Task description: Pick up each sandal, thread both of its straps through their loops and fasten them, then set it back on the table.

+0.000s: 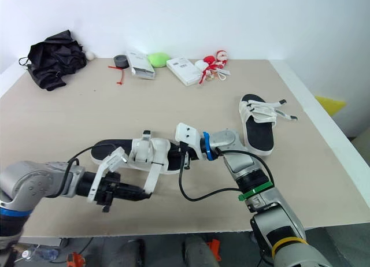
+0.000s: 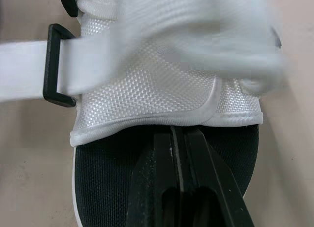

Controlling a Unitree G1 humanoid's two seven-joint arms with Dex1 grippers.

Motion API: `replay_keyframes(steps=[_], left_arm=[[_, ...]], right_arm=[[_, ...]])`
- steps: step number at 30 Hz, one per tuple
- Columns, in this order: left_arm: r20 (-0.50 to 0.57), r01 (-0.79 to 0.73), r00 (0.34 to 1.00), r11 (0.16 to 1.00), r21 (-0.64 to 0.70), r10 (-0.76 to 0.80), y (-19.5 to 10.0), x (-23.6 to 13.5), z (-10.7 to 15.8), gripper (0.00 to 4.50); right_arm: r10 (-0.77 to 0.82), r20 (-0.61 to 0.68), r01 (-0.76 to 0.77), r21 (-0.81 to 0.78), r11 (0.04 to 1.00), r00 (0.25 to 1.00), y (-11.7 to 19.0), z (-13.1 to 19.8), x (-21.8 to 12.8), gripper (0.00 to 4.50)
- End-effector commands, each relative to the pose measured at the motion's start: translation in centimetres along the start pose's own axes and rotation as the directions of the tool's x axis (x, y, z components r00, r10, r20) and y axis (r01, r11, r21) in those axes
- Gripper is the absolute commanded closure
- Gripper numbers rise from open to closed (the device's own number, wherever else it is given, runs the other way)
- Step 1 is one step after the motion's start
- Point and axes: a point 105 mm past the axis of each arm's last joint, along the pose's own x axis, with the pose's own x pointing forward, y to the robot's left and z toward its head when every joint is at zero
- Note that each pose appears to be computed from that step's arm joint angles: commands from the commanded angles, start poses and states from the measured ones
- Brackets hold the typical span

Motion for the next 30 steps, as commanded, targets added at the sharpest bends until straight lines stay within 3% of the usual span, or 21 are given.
replay_keyframes(steps=[1,7,9,14,18,24,29,30], left_arm=[[-0.025,0.112,0.994,0.987,0.116,-0.11,-2.7,-0.5,1.5,4.46],[0.003,0.236,0.971,0.952,0.195,-0.241,-5.1,-0.7,4.2,4.46],[0.072,0.251,0.96,0.947,0.201,-0.27,-5.1,-1.1,5.8,4.46],[0.357,0.122,0.919,0.982,0.144,-0.166,-1.8,-1.9,12.0,4.46],[0.441,-0.045,0.896,0.999,-0.021,0.05,2.5,-2.2,14.8,4.46],[0.345,-0.247,0.884,0.943,-0.225,0.314,7.8,-2.0,13.0,4.46],[0.292,-0.23,0.907,0.938,-0.259,0.304,8.3,-0.8,11.4,4.46],[0.291,-0.213,0.913,0.943,-0.255,0.285,8.1,-0.5,11.4,3.97]], right_arm=[[0.085,-0.162,-0.066,0.119,0.991,0.983,2.3,-5.1,1.4,4.5],[0.081,-0.161,-0.063,0.115,0.991,0.984,2.2,-5.1,1.4,4.5],[0.078,-0.161,-0.06,0.113,0.992,0.984,2.1,-5.1,1.4,4.5],[0.077,-0.164,-0.059,0.113,0.992,0.983,2.3,-5.2,1.3,4.5],[0.075,-0.169,-0.057,0.112,0.992,0.983,2.2,-5.3,1.3,4.5],[0.069,-0.169,-0.051,0.113,0.992,0.983,2.2,-5.4,1.3,4.5],[0.07,-0.17,-0.051,0.116,0.992,0.983,2.4,-5.6,1.3,4.5],[0.07,-0.17,-0.051,0.115,0.992,0.983,2.4,-5.5,1.3,4.5]])
